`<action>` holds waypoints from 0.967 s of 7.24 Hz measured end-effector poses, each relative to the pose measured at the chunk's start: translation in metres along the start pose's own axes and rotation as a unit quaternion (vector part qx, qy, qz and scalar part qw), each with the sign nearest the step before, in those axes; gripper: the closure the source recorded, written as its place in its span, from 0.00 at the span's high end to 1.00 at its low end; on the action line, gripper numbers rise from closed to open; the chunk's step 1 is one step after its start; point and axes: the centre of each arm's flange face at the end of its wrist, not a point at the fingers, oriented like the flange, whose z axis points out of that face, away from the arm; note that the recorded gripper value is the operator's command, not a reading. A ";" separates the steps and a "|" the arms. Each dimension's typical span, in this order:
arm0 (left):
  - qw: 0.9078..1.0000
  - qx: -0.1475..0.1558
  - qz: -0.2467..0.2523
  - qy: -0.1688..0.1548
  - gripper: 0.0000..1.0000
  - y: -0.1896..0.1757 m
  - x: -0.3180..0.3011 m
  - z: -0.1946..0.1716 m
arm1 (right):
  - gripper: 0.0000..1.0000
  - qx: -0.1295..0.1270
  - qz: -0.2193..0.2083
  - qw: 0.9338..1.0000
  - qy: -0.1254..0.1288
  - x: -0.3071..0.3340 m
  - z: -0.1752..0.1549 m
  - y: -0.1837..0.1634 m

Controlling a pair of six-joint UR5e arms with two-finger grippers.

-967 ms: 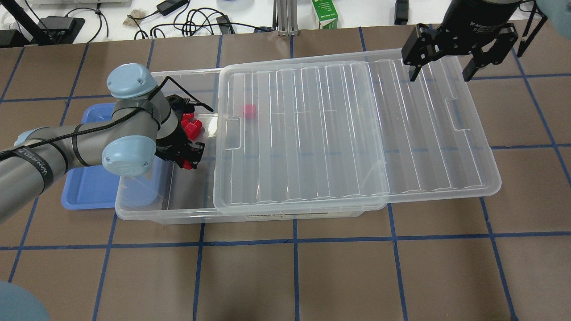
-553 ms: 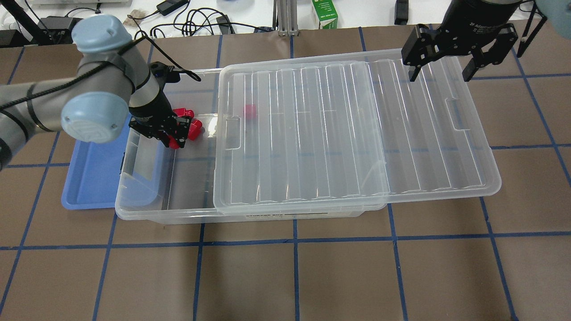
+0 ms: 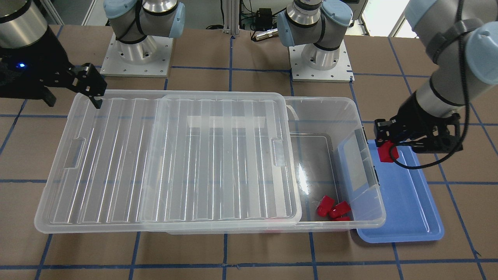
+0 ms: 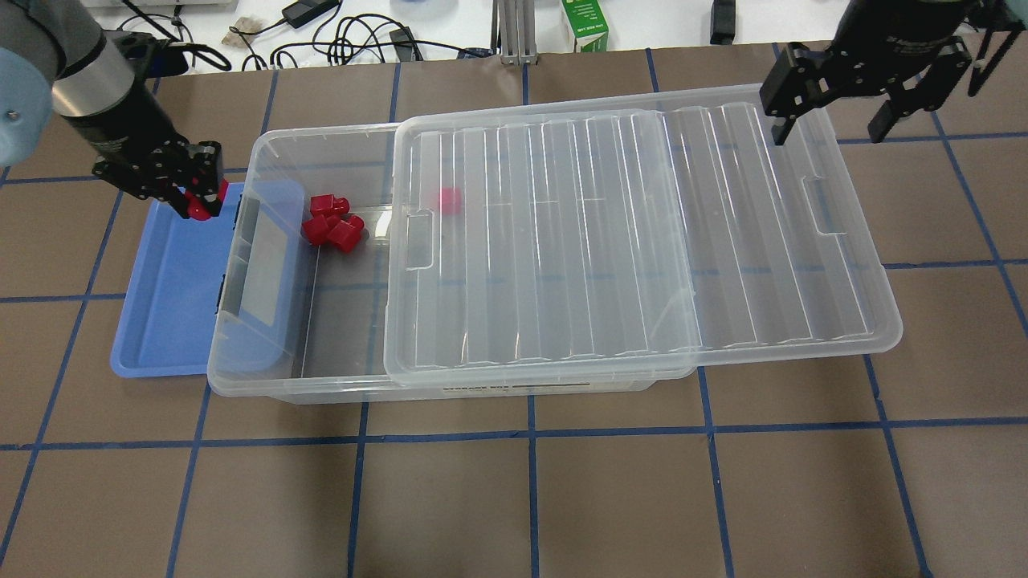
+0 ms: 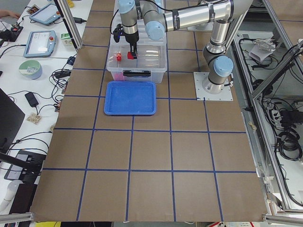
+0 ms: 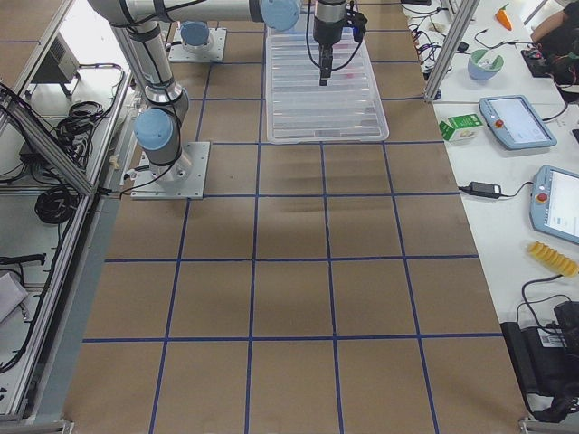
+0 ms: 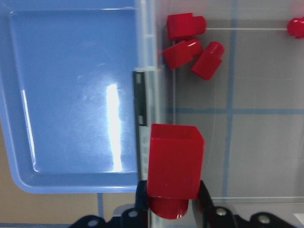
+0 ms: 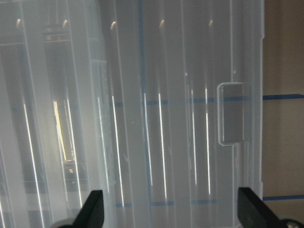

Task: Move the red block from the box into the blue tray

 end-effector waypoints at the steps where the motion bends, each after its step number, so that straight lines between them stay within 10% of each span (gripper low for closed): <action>1: 1.000 0.007 0.011 0.001 0.00 -0.004 -0.047 0.014 | 1.00 -0.006 -0.020 1.000 0.004 0.051 0.005 -0.003; 6: 0.999 0.029 0.033 -0.003 0.00 -0.011 -0.117 0.172 | 1.00 -0.037 -0.032 0.999 -0.010 0.154 0.113 -0.007; 7: 0.999 0.025 0.033 -0.001 0.17 -0.009 -0.114 0.182 | 1.00 -0.036 -0.032 0.999 -0.012 0.154 0.138 -0.013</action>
